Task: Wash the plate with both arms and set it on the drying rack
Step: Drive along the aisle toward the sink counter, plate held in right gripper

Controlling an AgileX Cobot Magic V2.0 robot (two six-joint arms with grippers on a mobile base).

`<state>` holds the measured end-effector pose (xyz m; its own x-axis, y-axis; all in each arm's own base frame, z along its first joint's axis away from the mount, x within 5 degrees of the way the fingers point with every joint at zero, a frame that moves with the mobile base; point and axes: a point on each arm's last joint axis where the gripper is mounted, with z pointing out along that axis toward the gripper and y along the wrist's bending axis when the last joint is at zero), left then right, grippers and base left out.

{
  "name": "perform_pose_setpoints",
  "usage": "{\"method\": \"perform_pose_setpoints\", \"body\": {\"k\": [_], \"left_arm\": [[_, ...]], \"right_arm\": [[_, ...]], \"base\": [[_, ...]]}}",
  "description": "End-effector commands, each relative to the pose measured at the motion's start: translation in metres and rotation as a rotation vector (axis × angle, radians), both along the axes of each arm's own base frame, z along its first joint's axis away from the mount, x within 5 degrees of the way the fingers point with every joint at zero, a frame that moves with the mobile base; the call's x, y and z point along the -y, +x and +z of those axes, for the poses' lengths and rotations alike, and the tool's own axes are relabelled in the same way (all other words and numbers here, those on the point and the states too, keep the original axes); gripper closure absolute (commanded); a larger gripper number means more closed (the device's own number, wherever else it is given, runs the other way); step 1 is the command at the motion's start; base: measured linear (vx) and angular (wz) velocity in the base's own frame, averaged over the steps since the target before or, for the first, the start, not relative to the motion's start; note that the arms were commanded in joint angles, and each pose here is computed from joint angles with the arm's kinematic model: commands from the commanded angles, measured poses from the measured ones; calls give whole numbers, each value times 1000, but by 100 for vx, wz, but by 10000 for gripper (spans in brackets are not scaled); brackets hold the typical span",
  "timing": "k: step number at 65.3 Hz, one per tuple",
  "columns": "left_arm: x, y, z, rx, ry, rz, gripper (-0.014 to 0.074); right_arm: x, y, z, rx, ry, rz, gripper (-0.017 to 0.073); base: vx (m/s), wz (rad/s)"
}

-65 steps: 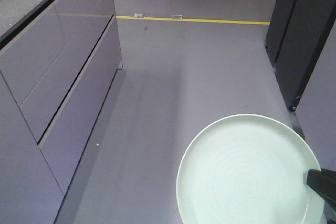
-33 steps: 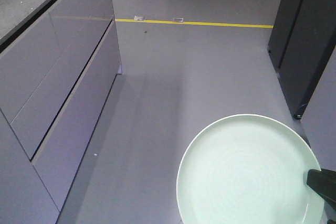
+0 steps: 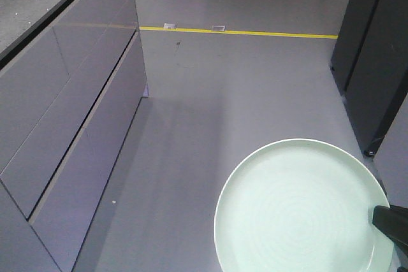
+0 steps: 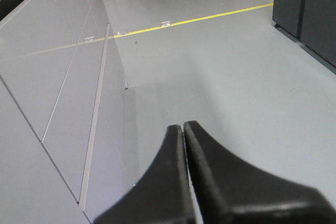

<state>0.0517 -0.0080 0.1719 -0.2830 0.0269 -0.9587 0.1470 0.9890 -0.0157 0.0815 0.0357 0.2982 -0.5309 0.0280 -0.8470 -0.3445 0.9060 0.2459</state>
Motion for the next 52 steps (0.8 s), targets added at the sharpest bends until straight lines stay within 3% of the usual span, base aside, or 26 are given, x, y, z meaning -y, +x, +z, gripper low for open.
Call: {"method": "perform_pose_setpoints", "body": {"k": [1,52], "left_arm": [[1,0,17,106,-29,-7,600],[1,0,17,106,-29,-7,600]], "right_arm": [[0,3,12,59,39,-29,561],[0,3,12,59,39,-29,561]], "base": [[17,0],[14,-4]]}}
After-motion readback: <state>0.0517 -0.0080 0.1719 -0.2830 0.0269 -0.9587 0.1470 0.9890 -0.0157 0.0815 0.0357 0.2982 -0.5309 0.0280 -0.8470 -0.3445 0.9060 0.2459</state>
